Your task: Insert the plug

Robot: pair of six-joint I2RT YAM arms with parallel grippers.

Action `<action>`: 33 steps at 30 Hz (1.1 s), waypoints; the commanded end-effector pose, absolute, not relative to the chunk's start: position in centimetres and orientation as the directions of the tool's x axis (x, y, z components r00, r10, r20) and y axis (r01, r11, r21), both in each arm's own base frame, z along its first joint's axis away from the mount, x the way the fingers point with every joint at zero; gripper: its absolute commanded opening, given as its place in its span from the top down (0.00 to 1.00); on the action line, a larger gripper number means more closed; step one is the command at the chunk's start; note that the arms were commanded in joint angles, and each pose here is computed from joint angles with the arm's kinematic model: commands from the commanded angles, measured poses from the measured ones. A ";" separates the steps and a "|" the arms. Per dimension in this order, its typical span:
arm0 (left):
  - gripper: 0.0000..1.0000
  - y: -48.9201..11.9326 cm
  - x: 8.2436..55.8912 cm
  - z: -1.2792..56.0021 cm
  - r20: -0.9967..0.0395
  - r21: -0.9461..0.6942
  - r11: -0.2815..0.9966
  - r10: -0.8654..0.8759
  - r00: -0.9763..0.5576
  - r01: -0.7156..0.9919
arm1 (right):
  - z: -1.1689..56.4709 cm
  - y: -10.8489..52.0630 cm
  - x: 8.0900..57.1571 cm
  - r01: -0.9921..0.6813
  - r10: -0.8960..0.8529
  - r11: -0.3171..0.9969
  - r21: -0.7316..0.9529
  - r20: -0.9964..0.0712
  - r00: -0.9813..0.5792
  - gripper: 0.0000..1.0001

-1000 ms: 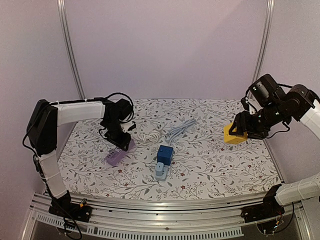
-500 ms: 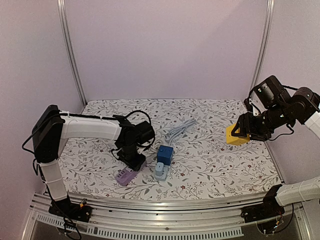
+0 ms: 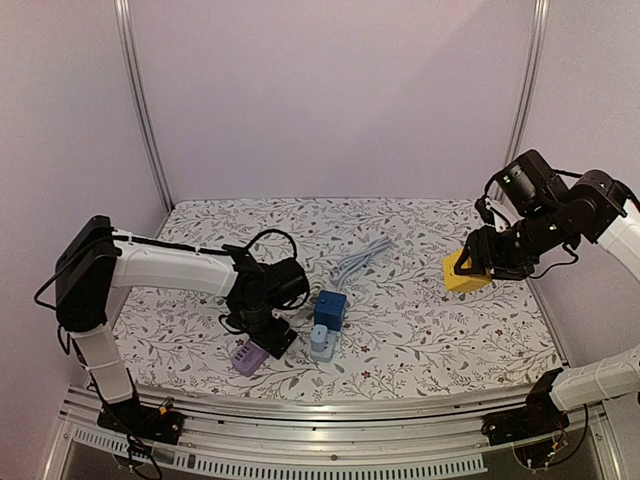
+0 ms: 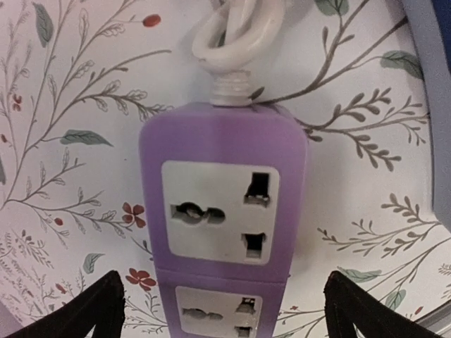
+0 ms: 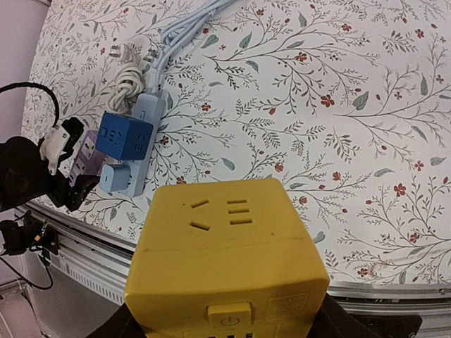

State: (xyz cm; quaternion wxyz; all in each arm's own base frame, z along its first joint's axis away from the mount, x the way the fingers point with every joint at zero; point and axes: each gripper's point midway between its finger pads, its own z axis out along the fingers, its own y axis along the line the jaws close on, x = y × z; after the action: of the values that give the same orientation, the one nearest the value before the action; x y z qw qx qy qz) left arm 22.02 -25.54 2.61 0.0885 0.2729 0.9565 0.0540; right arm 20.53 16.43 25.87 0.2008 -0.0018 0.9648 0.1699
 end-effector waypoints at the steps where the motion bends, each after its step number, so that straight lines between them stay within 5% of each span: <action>1: 0.01 -25.8 22.4 5.4 -0.244 0.148 0.850 0.527 -0.814 0.506 | 28.3 17.3 21.8 -0.202 -0.027 0.929 0.309 -0.489 -0.872 1.00; 9: 0.00 -23.6 24.8 13.5 -0.494 0.203 0.902 0.430 -0.756 0.380 | 31.2 19.4 22.1 -0.443 -0.191 0.848 0.290 -0.612 -0.767 1.00; 16: 0.01 -17.7 27.4 21.1 -0.680 0.270 0.957 0.268 -0.683 0.106 | 32.8 23.7 19.8 -0.664 -0.301 0.630 0.402 -0.662 -0.686 1.00; 22: 0.01 -15.9 28.0 23.5 -0.648 0.040 0.988 0.140 -0.748 0.149 | 33.9 26.0 19.1 -0.712 -0.330 0.518 0.474 -0.657 -0.678 1.00; 33: 0.00 -11.7 27.7 23.9 -0.674 0.102 0.993 0.118 -0.730 0.067 | 34.6 28.1 21.8 -0.665 -0.313 0.608 0.434 -0.639 -0.703 1.00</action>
State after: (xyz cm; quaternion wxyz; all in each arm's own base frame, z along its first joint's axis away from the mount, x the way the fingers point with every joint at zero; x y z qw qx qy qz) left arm 27.92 -13.76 24.27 0.3700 0.0693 0.9264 0.0033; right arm 20.84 26.79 33.34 0.2412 -0.2896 0.8581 0.3487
